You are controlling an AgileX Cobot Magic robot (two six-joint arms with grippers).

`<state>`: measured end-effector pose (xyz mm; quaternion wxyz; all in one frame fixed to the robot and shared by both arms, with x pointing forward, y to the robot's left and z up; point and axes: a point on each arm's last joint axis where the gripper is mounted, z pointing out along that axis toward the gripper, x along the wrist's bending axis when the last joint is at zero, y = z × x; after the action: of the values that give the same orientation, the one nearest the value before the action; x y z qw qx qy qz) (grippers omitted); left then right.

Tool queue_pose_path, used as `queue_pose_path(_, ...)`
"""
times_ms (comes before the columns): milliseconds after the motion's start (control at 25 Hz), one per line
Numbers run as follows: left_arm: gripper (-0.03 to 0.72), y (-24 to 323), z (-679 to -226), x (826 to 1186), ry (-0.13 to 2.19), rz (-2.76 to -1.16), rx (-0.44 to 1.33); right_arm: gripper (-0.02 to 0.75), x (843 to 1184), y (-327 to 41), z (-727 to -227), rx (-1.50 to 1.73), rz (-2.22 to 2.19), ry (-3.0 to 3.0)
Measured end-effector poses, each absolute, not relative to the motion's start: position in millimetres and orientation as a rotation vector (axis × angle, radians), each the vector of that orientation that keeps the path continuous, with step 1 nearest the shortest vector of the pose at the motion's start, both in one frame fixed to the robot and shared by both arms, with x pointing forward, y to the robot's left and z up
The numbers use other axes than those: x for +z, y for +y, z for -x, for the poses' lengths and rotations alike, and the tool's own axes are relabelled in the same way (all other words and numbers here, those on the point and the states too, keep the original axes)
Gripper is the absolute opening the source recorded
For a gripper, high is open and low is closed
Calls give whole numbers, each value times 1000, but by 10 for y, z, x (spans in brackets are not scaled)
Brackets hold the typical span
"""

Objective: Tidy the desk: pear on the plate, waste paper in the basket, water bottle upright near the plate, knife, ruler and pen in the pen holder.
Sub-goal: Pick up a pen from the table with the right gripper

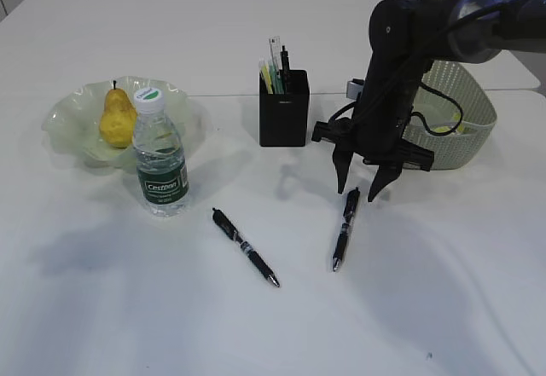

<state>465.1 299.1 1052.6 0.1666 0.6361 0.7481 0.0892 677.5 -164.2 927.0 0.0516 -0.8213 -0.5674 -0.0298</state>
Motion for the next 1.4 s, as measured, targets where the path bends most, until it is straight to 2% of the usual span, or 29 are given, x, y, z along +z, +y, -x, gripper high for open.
queue_pose_path(1400, 465, 2993, -4674, 10535, 2114, -1795, 279, 343, 8993, -1630, -6835, -76, 2507, -1718)
